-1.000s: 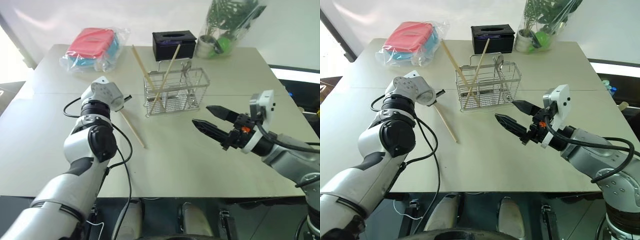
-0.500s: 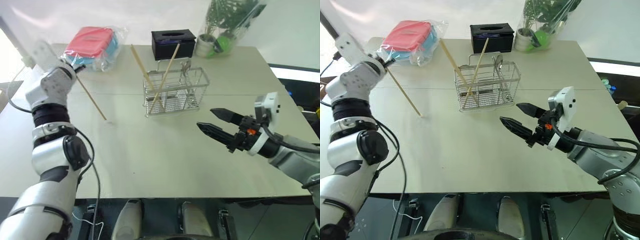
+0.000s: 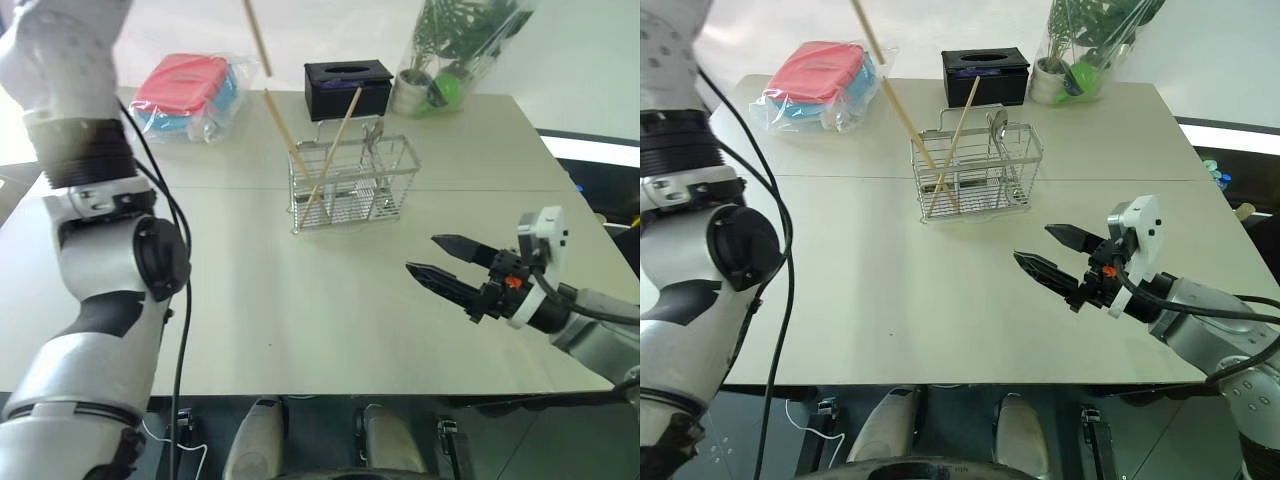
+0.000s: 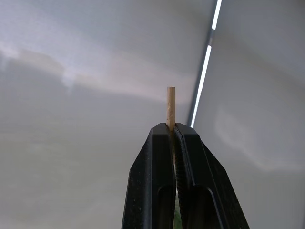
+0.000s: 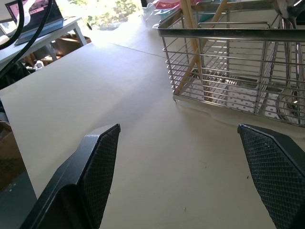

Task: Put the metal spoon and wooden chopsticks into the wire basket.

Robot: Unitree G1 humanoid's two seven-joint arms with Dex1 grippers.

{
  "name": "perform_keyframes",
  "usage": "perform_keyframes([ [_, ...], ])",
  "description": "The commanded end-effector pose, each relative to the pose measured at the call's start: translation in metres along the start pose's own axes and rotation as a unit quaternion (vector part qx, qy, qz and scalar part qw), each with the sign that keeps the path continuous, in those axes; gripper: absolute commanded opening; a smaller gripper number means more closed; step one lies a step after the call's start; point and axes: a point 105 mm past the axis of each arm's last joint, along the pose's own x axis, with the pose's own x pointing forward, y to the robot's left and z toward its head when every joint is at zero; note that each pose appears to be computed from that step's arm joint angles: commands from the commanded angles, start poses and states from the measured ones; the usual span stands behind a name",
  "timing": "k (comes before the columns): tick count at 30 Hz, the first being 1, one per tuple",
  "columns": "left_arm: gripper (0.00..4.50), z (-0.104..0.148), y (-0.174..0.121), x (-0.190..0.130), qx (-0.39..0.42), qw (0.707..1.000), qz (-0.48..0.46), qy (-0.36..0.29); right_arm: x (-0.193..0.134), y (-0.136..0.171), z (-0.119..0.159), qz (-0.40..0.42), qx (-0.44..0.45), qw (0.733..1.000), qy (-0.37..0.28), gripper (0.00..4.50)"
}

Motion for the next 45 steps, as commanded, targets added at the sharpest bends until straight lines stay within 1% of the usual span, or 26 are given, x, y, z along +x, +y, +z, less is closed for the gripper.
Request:
perform_keyframes([
  [1,0.03,-0.012,-0.018,0.008,0.010,0.999,-0.037,0.008,-0.005,0.006,0.014,-0.007,-0.028,0.999,-0.032,4.09],
  [3,0.03,-0.029,-0.019,0.008,0.008,0.999,-0.040,0.026,-0.006,0.007,0.015,-0.012,-0.028,0.999,-0.036,4.09],
  [8,0.03,-0.067,-0.009,-0.001,-0.047,0.996,-0.018,0.067,-0.007,0.009,0.017,-0.023,-0.025,0.998,-0.045,4.09],
  [10,0.03,-0.083,-0.011,-0.008,-0.030,0.996,-0.024,0.086,-0.006,0.011,0.018,-0.025,-0.025,0.998,-0.046,4.09],
  [13,0.03,-0.099,-0.015,-0.016,0.003,0.994,-0.038,0.103,-0.005,0.012,0.019,-0.029,-0.024,0.998,-0.049,4.09],
  [16,0.03,-0.111,-0.013,-0.024,-0.005,0.993,-0.032,0.115,-0.003,0.011,0.021,-0.031,-0.022,0.998,-0.051,4.09],
  [23,0.03,-0.129,-0.017,-0.035,-0.023,0.991,-0.021,0.127,0.002,0.010,0.026,-0.027,-0.021,0.998,-0.055,4.09],
  [24,0.68,-0.130,-0.018,-0.036,-0.025,0.991,-0.020,0.128,0.002,0.010,0.026,-0.027,-0.021,0.998,-0.056,4.09],
  [26,1.45,-0.130,-0.019,-0.038,-0.026,0.991,-0.019,0.128,0.004,0.010,0.027,-0.025,-0.021,0.998,-0.056,4.09],
  [27,2.04,-0.131,-0.019,-0.038,-0.027,0.991,-0.017,0.130,0.004,0.009,0.027,-0.025,-0.021,0.998,-0.057,4.09],
  [31,4.08,-0.126,-0.022,-0.038,-0.034,0.990,-0.019,0.138,0.005,0.008,0.029,-0.024,-0.022,0.998,-0.058,4.09],
  [32,4.41,-0.124,-0.024,-0.038,-0.034,0.989,-0.025,0.140,0.005,0.007,0.029,-0.024,-0.023,0.998,-0.058,4.09],
  [35,4.41,-0.112,-0.027,-0.038,-0.029,0.987,-0.045,0.149,0.006,0.004,0.032,-0.024,-0.029,0.998,-0.058,4.09],
  [37,4.41,-0.098,-0.022,-0.041,-0.012,0.987,-0.050,0.154,0.006,0.000,0.035,-0.026,-0.034,0.997,-0.059,4.09],
  [38,4.41,-0.088,-0.016,-0.046,0.012,0.986,-0.055,0.159,0.006,-0.002,0.036,-0.025,-0.038,0.997,-0.057,4.09],
  [41,4.41,-0.069,-0.006,-0.058,0.064,0.980,-0.070,0.172,0.007,-0.005,0.038,-0.024,-0.045,0.997,-0.056,4.09],
  [42,4.41,-0.060,0.001,-0.067,0.098,0.975,-0.079,0.184,0.007,-0.007,0.039,-0.023,-0.050,0.997,-0.054,4.09],
  [44,4.41,-0.051,0.008,-0.077,0.135,0.966,-0.091,0.202,0.007,-0.010,0.040,-0.021,-0.056,0.997,-0.053,4.09],
  [45,4.41,-0.049,0.011,-0.092,0.159,0.954,-0.113,0.229,0.006,-0.012,0.040,-0.019,-0.064,0.997,-0.048,4.09],
])
